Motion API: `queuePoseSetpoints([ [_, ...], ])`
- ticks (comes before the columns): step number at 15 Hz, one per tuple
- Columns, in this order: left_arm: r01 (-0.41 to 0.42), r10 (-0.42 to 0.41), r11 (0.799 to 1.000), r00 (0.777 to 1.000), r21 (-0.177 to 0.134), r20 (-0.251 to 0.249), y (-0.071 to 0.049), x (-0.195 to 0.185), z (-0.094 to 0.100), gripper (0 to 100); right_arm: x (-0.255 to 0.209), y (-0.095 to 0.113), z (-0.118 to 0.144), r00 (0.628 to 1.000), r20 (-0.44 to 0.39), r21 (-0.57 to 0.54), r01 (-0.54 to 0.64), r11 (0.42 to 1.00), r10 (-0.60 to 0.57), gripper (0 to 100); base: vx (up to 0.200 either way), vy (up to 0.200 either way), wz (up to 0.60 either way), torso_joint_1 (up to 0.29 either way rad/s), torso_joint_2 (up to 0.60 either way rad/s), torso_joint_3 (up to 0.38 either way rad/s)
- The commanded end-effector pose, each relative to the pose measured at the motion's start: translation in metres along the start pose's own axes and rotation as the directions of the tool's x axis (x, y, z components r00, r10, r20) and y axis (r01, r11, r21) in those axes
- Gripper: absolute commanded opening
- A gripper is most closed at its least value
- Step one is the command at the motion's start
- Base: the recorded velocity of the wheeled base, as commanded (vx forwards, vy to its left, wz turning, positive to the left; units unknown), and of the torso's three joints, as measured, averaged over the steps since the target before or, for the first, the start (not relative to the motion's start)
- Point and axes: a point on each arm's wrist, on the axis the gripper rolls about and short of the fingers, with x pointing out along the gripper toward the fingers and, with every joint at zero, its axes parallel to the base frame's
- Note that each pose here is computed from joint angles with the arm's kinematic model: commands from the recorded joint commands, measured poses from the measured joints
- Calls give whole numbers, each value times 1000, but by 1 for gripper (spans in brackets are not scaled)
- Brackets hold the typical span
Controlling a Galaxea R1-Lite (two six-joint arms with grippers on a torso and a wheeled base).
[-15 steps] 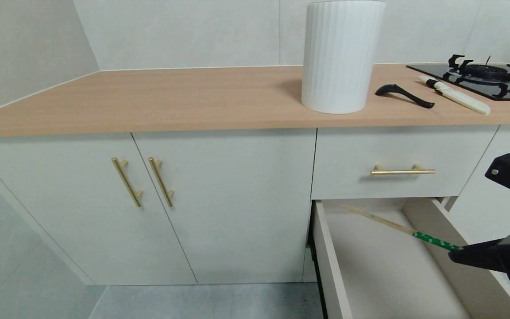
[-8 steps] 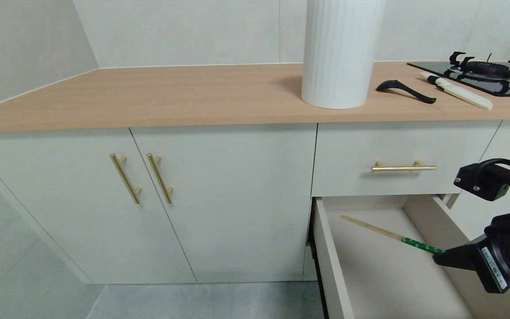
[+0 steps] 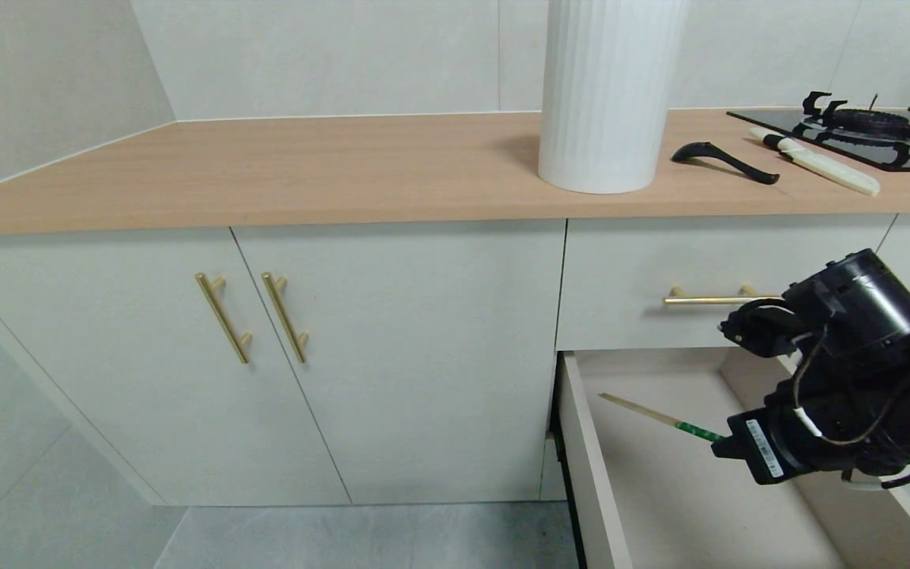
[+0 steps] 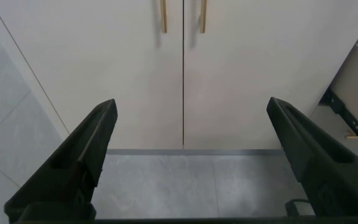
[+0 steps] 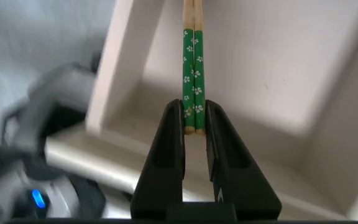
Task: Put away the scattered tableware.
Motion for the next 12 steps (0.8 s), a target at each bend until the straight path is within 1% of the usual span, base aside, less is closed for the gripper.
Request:
queuePoseSetpoints([
  [1,-1,1,1000,1000,-1,1,0,0,0,100,43,-2,7,998,-56,57,38,998,-35,0,0,0,0,0,0,0],
  [3,-1,1,1000,1000,-1,-1,0,0,0,100,66,-6,10,995,-65,73,85,994,-81,0,0,0,0,0,0,0],
  [5,-1,1,1000,1000,-1,1,0,0,0,100,85,-7,12,994,-62,99,97,990,-91,0,0,0,0,0,0,0],
  [7,-1,1,1000,1000,-1,1,0,0,0,100,103,-7,15,991,-40,149,131,980,-126,0,0,0,0,0,0,0],
  [9,-1,1,1000,1000,-1,1,0,0,0,100,120,-7,16,986,-19,156,166,974,-165,0,0,0,0,0,0,0],
  [12,-1,1,1000,1000,-1,1,0,0,0,100,133,-10,14,984,-41,168,180,969,-175,0,0,0,0,0,0,0],
])
